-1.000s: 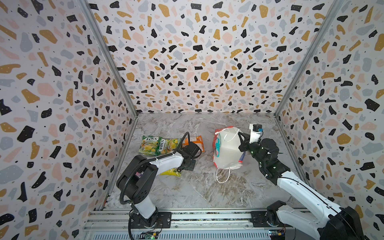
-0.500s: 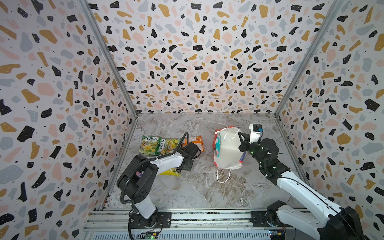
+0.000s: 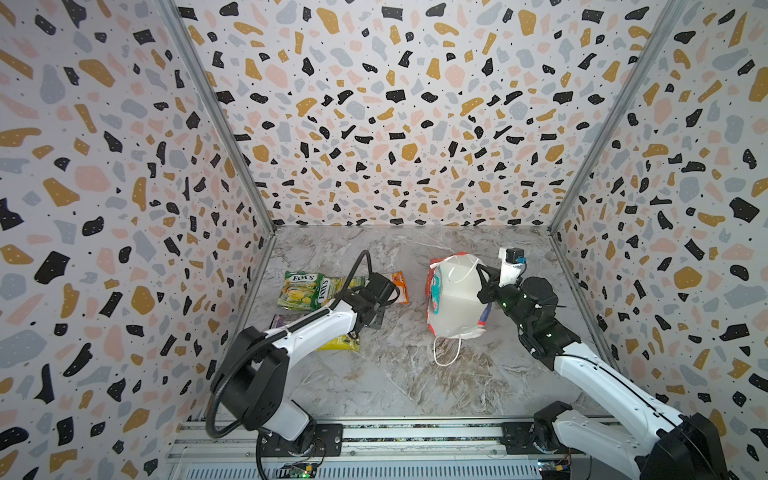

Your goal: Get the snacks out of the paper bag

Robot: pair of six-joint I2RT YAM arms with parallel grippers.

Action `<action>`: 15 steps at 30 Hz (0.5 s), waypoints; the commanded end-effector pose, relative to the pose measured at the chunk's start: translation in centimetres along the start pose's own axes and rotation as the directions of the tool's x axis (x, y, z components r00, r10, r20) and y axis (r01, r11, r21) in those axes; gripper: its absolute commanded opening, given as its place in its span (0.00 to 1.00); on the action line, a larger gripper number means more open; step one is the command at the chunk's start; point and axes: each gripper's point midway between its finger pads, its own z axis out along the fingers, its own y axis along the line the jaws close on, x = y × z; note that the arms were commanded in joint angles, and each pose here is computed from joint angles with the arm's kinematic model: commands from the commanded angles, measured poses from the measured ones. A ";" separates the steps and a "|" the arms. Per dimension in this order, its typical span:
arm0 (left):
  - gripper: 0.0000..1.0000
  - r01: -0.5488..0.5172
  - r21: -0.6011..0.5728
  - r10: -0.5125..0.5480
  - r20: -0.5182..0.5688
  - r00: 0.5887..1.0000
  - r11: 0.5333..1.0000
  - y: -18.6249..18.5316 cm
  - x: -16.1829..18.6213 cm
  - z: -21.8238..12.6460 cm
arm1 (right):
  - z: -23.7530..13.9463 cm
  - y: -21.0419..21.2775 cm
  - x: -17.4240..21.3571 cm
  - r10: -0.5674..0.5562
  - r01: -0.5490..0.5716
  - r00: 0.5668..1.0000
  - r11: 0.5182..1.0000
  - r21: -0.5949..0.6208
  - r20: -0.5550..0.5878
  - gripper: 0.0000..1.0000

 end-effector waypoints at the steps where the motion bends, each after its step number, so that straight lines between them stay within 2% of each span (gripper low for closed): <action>1: 0.24 0.035 0.078 -0.057 0.306 0.950 0.996 -1.7 -6.3 -7.3 | -0.8 0.5 -2.3 0.000 0.001 0.997 1.000 -0.022 0.075 0.00; 4: 0.24 0.000 0.202 -0.108 0.524 0.845 0.979 -4.6 -8.9 -13.3 | -0.7 0.7 -2.3 0.008 -0.006 0.998 0.999 -0.032 0.068 0.00; 8: 0.24 -0.151 0.381 -0.145 0.644 0.751 0.912 -9.6 -9.9 -18.8 | -0.4 1.2 -2.4 0.015 -0.012 0.998 0.999 -0.053 0.058 0.00; 11: 0.23 -0.257 0.438 -0.138 0.688 0.713 0.861 -12.6 -9.7 -21.2 | -0.3 1.2 -2.2 0.017 -0.015 0.998 0.999 -0.050 0.054 0.00; 15: 0.20 -0.339 0.472 -0.097 0.686 0.721 0.814 -16.2 -8.7 -21.3 | -0.3 1.1 -2.4 0.020 -0.017 0.998 0.999 -0.048 0.060 0.00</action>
